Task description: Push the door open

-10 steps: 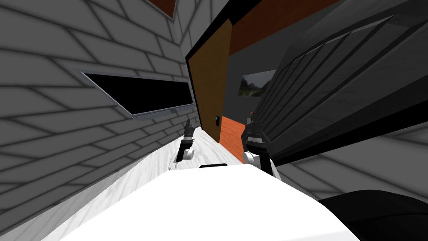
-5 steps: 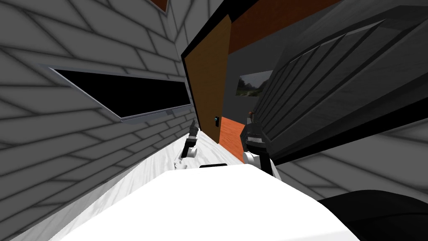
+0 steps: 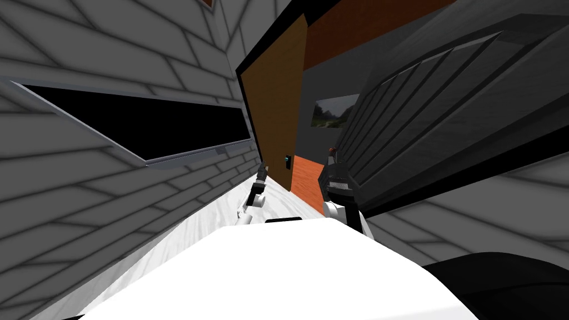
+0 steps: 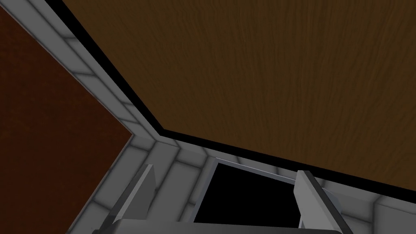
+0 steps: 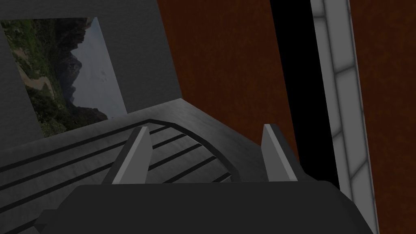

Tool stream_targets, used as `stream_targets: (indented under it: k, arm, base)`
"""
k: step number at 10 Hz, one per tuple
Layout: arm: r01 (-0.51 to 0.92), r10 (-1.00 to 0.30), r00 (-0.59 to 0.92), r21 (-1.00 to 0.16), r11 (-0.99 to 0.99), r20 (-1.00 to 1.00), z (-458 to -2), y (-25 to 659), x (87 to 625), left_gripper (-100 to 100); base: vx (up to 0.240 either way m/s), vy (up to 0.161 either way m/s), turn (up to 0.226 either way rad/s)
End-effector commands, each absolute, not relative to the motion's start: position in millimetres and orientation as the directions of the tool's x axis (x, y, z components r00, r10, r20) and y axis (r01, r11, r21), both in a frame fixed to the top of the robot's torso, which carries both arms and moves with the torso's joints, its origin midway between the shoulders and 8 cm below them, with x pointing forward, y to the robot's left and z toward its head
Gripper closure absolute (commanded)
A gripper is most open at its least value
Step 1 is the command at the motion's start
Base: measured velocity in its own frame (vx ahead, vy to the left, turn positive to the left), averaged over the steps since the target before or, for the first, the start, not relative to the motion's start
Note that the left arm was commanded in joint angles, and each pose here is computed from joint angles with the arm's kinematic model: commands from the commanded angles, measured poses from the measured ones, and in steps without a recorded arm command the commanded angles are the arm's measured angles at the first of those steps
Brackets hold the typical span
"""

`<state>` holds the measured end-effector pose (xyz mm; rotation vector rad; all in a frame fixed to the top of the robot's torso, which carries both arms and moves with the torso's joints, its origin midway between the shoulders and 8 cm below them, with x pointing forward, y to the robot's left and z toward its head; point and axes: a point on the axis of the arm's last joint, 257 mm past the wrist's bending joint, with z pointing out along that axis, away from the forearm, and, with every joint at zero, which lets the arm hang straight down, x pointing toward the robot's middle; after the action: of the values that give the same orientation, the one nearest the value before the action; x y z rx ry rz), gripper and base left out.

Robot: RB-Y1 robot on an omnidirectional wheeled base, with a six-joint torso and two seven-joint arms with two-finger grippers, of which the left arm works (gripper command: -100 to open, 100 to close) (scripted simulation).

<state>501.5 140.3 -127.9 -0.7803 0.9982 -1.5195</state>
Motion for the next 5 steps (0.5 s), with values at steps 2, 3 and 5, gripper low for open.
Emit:
stream_targets:
  k: [2,3,5]
  arm:
    - [0.391,-0.979,-0.202,-0.919,-0.048,-0.035,-144.9,130.0,510.8,-100]
    - [0.37,-0.976,-0.217,-0.928,-0.052,-0.032,-153.9,122.4,516.0,-100]
    - [0.348,-0.972,-0.232,-0.936,-0.055,-0.029,-163.0,114.8,520.8,-100]
  base:
    - [0.037,0.036,-0.071]
    - [0.084,0.086,-0.136]
    - [0.055,0.086,-0.093]
